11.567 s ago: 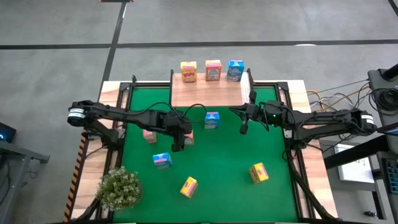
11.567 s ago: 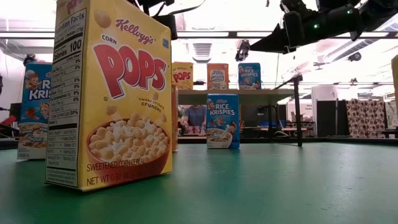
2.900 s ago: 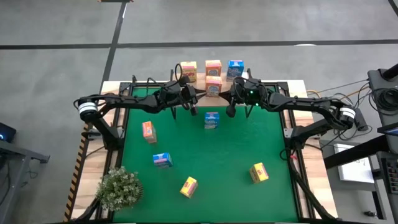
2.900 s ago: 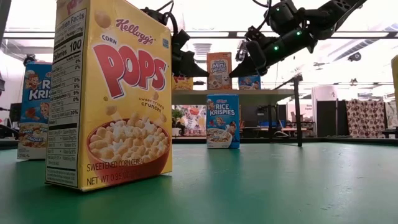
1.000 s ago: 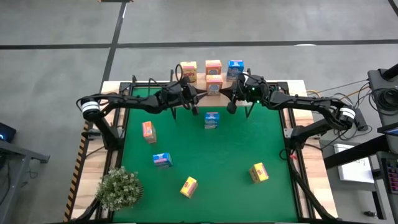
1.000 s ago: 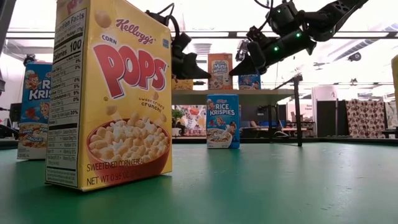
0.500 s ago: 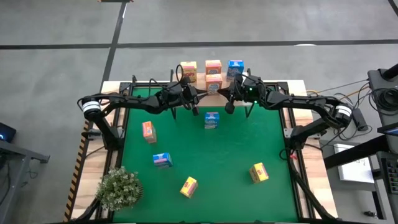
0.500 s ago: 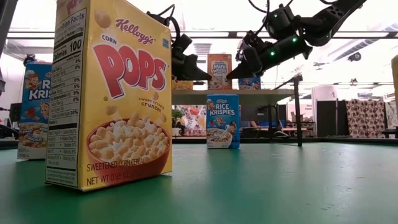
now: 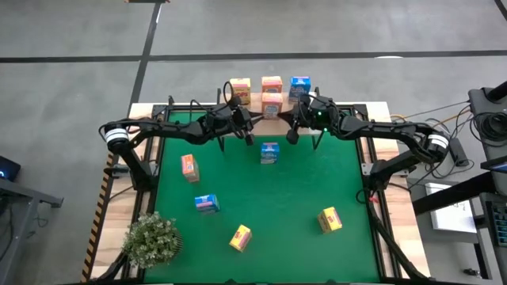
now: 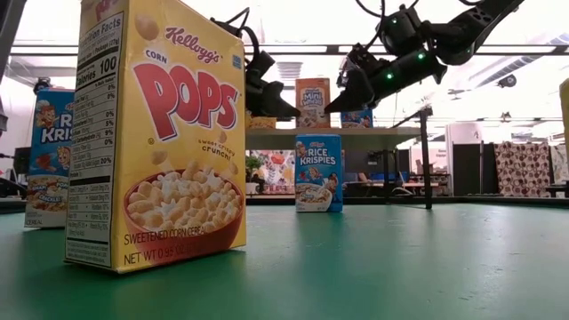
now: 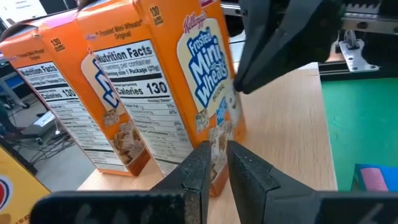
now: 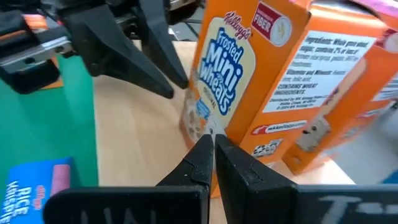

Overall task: Stack cereal on shelf
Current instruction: Put the right orange cereal box on the shelf aligned with the other orange cereal box

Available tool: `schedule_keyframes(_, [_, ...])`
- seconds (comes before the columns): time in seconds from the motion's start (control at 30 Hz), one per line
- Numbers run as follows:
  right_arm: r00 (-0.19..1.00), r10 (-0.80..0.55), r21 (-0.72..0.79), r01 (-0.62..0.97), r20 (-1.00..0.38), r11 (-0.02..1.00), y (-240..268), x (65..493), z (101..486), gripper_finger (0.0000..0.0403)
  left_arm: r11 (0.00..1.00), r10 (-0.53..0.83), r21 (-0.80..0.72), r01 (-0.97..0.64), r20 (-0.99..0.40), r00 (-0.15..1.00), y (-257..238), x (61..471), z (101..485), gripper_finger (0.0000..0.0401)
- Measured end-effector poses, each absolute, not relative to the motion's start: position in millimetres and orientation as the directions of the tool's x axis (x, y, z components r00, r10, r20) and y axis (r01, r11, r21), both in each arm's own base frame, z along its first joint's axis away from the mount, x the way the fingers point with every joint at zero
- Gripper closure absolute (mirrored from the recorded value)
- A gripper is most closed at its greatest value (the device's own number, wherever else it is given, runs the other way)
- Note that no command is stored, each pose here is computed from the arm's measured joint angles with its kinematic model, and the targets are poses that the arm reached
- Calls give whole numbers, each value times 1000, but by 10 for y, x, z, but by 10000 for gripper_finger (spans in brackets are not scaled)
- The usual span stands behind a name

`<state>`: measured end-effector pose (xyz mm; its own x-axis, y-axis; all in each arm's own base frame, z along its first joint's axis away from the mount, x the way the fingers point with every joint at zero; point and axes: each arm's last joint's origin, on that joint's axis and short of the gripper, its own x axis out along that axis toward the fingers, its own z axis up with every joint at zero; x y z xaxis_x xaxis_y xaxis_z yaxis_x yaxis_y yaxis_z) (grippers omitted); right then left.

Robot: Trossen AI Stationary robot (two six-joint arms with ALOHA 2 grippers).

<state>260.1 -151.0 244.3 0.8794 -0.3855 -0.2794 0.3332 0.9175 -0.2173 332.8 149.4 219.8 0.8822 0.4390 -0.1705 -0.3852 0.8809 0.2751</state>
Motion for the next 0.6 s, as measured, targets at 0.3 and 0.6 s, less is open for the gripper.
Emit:
schedule_keyframes(0.3, [873,-400,-230,344,-279,910,-1512,2597,2447,394,881,439,275,-385,-171,882,1496,3328,2197,363])
schedule_keyframes(0.6, [912,-318,-155,286,-259,946,-1435,2579,2525,394,895,418,252,-368,-188,889,1399,3303,2284,363])
